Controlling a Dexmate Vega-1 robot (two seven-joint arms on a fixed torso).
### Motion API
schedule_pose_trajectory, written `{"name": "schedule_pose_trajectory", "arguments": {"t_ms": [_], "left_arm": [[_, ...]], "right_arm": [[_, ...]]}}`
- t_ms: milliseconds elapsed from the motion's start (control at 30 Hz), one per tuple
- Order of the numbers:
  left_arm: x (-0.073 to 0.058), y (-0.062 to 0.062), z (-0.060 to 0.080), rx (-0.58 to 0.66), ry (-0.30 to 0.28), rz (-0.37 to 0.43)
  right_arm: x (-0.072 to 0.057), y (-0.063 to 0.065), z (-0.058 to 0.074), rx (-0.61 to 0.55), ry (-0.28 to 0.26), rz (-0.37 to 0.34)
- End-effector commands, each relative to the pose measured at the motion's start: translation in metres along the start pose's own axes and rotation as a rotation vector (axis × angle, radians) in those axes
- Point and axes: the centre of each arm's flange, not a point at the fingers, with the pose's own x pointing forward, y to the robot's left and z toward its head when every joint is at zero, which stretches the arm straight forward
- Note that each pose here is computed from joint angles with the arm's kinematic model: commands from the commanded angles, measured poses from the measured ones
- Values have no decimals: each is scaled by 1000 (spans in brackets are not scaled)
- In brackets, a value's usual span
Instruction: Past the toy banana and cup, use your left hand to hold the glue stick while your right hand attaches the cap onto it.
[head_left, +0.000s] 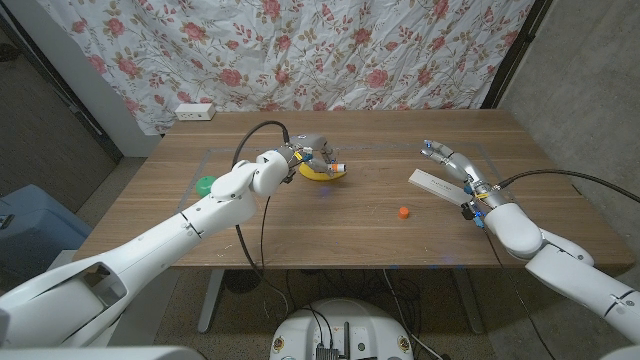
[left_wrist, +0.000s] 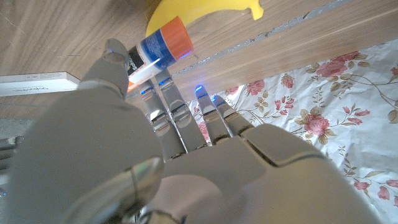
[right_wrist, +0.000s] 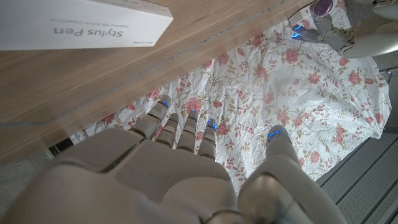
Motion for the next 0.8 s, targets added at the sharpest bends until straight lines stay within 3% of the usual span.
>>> {"name": "schedule_pose_trajectory", "arguments": {"t_ms": [33, 267, 800], "left_arm": [[1, 0, -5, -85, -11, 38], [3, -5, -7, -153, -5, 58], [1, -12, -9, -248, -18, 111]], "right_arm": [[-8, -2, 14, -175, 64, 28], [-14, -1, 21, -236, 87, 71], [-17, -6, 56, -424, 106, 199]]}}
